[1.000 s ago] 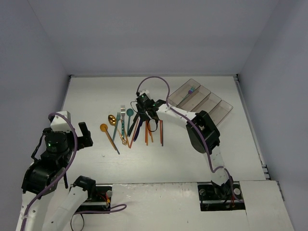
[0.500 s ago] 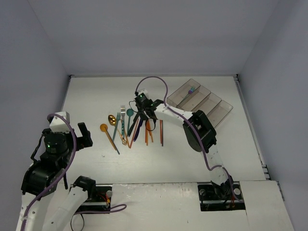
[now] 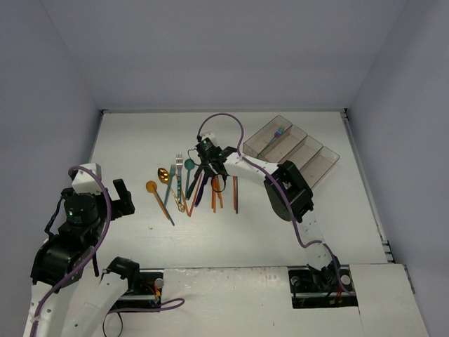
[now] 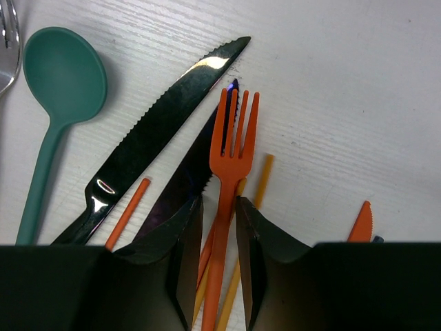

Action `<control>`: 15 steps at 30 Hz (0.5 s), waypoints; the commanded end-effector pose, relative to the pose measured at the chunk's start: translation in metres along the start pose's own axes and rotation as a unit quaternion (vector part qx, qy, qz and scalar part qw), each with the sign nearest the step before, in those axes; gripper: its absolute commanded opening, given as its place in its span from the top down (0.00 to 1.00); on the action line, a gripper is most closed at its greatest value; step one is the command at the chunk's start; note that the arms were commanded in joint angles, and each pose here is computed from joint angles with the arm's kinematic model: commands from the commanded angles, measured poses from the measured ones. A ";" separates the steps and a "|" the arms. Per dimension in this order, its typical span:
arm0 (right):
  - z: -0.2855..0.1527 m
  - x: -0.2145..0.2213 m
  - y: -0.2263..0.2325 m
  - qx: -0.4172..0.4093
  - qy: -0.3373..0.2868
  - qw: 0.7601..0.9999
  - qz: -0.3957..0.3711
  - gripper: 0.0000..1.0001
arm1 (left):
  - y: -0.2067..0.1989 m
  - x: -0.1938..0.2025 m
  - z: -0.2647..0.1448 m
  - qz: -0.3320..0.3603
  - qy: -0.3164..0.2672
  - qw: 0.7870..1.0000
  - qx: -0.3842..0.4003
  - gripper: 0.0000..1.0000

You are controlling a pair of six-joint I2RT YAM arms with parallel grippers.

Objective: Sort the eating utensils into containers

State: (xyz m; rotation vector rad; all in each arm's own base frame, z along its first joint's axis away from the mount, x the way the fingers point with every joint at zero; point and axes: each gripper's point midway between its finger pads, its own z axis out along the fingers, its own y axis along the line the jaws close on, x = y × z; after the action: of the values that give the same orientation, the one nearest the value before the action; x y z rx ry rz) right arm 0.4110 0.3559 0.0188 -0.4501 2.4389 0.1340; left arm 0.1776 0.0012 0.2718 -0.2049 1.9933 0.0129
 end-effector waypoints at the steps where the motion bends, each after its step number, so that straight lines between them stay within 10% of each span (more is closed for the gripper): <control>1: -0.009 -0.022 0.005 0.003 -0.031 0.999 0.013 0.78 | -0.001 -0.014 0.000 0.002 -0.022 1.000 0.001 0.03; 15: -0.047 -0.065 -0.008 0.019 -0.088 0.995 0.030 0.98 | -0.002 -0.017 -0.002 0.003 -0.027 1.000 0.006 0.03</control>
State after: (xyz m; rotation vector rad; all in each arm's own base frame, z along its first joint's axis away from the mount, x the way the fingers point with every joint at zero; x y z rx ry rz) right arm 0.4147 0.3529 0.0198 -0.4201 2.4279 0.1086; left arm 0.1767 0.0020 0.2725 -0.1902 1.9899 0.0204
